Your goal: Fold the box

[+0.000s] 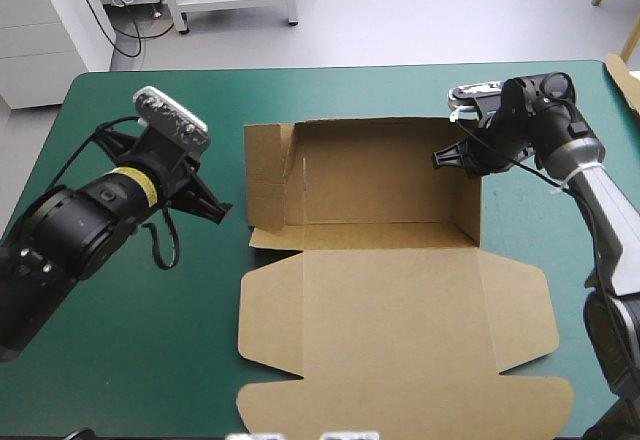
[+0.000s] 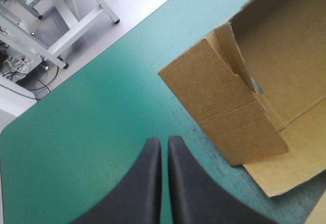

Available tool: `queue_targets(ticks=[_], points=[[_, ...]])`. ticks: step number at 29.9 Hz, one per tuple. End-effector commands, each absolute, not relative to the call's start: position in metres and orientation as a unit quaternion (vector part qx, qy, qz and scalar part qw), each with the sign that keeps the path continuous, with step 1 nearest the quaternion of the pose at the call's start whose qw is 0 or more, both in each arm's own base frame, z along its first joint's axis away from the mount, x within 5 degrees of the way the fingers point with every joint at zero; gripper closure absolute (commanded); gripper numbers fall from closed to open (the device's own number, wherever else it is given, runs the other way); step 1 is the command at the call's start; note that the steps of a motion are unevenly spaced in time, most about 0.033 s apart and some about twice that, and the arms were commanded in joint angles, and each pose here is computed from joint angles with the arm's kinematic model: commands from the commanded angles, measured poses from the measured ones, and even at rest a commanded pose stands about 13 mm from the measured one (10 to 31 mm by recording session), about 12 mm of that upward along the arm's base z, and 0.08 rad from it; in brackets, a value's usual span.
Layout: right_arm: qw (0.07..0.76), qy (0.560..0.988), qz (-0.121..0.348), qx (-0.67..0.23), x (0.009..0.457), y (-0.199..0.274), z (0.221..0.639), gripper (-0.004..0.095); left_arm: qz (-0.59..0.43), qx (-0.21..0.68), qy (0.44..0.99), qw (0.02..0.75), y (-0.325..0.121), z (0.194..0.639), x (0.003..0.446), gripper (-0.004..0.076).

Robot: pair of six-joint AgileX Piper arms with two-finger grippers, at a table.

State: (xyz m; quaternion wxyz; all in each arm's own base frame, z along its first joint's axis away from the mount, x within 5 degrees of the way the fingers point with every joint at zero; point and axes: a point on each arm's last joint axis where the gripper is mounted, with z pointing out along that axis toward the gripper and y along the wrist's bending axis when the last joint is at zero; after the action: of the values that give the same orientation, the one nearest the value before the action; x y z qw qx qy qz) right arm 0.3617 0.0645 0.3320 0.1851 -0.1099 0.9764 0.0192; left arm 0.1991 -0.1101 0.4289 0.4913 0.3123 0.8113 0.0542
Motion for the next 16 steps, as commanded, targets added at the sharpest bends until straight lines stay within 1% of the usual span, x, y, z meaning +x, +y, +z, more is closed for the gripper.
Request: queue_targets(ticks=[1,6,16], points=[[0.198,0.971,0.033,-0.131,0.374,0.07,0.33,0.0929,0.038,0.285,0.8,0.526,-0.091,0.421,0.181,0.0731],[0.171,0.975,0.032,-0.135,0.387,0.072,0.308,0.0929,-0.005,0.276,0.808,0.52,-0.072,0.383,0.143,0.0731],[0.139,0.98,0.031,-0.139,0.4,0.074,0.28,0.0929,-0.117,0.23,0.784,0.565,-0.028,0.332,0.057,0.0731]])
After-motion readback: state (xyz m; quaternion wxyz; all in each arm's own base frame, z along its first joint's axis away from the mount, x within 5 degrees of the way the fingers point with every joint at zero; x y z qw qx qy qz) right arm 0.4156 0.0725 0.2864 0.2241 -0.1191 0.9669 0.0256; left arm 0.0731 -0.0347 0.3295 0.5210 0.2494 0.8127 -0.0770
